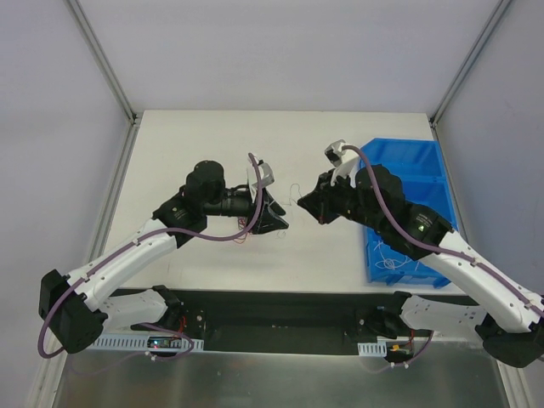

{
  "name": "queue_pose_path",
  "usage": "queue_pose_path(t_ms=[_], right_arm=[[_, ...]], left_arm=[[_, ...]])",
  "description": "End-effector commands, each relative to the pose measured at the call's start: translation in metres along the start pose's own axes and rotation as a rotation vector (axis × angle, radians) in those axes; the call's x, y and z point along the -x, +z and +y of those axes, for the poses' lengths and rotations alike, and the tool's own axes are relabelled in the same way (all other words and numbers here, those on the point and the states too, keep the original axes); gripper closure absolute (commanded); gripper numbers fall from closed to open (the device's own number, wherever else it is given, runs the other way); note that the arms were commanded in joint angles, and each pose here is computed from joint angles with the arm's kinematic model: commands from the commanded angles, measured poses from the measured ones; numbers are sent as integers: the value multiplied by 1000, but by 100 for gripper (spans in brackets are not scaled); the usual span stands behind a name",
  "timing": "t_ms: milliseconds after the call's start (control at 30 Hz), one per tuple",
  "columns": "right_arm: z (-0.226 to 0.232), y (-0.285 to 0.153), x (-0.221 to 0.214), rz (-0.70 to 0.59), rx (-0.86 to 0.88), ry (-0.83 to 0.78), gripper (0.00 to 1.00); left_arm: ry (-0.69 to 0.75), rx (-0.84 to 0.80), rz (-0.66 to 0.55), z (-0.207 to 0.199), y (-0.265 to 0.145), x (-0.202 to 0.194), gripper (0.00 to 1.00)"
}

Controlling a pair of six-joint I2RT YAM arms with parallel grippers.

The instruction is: Untangle the cables

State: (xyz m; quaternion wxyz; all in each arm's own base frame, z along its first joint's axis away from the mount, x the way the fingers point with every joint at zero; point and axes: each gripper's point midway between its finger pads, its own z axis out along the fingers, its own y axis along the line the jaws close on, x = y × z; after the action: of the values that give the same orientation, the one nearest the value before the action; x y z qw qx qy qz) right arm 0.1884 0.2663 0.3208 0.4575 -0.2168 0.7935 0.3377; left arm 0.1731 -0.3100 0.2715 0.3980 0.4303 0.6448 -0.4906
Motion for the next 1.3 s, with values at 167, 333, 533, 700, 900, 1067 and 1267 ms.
queue_pose_path(t_ms=[167,333,533,700,900,1067,1267], right_arm=[[-32,-8,17,-100,-190,50,100],[-111,-52,18,-116,-675,22,100],[-131,-52,-4,-42,-802,-71,100],[-129,-50,-11,-46,-782,-51,100],[-139,-85,-3,-90,-849,-50,100],[-163,-136,-13,-119,-970,-5,100],[-184,-187,-49,-103,-1084,98,100]], left_arm=[[67,-89,-24,-20,1,15,100],[84,-173,-14,-38,1,14,100],[117,-190,-22,-47,-1,12,100],[105,-124,-17,-34,4,10,100],[112,-13,-7,-15,3,12,31],[130,121,-23,2,-7,15,23],[131,253,-31,22,-14,15,17]])
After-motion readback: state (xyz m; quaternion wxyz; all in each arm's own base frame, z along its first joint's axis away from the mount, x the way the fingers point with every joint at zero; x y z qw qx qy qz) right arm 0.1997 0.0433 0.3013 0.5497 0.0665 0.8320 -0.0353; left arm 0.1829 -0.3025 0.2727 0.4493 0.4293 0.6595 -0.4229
